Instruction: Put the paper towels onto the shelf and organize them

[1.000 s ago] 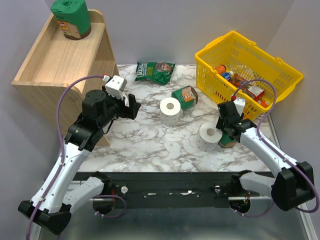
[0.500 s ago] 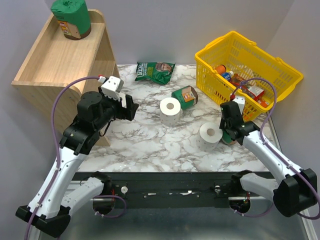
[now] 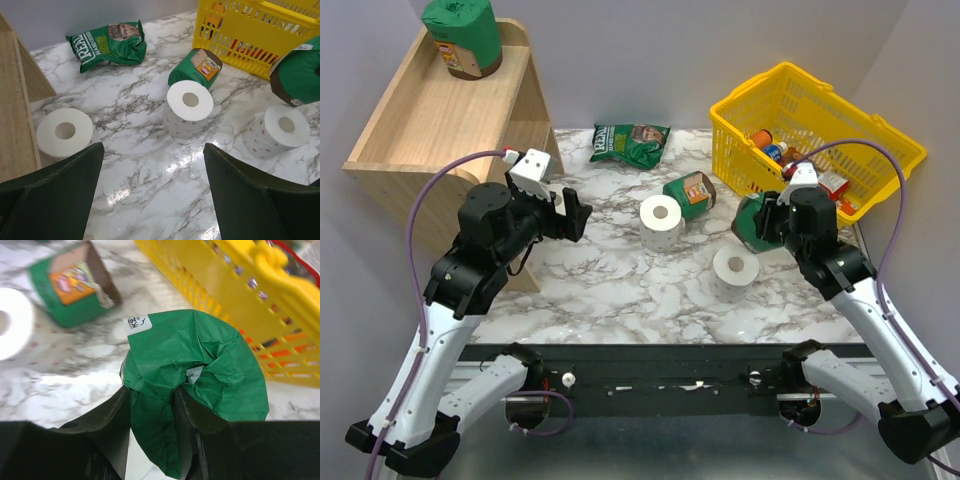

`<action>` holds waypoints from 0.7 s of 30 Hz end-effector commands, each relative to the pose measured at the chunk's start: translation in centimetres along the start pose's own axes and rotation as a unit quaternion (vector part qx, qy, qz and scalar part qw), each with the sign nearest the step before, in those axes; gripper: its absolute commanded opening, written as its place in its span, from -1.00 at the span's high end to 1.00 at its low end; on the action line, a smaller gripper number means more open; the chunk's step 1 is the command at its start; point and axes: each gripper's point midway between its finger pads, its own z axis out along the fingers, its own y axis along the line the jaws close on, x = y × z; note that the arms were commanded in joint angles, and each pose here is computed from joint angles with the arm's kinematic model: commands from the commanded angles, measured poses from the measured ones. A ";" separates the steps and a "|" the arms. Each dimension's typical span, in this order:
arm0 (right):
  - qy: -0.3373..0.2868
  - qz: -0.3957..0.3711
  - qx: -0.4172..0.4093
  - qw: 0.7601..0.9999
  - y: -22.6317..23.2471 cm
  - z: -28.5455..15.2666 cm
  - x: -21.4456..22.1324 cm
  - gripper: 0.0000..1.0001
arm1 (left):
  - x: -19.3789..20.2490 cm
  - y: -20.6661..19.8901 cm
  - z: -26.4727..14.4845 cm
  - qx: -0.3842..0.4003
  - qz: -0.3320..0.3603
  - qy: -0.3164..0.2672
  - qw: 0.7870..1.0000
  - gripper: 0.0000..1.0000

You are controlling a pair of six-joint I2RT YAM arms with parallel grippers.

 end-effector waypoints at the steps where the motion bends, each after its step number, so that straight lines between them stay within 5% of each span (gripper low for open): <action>1: -0.046 -0.006 -0.130 0.990 5.7 -2.8 -3.8 0.14 | -1.2 0.5 -1.9 -0.024 0.002 -0.001 1.000 -0.82; 13: 0.003 -0.084 -0.252 0.964 19.1 -4.7 2.0 0.14 | 0.4 1.0 -3.3 -0.037 -0.002 0.013 0.999 -0.82; 21: 0.041 -0.175 -0.235 0.955 23.0 -1.6 9.0 0.14 | 1.3 2.3 -4.0 -0.068 0.016 -0.006 0.998 -0.81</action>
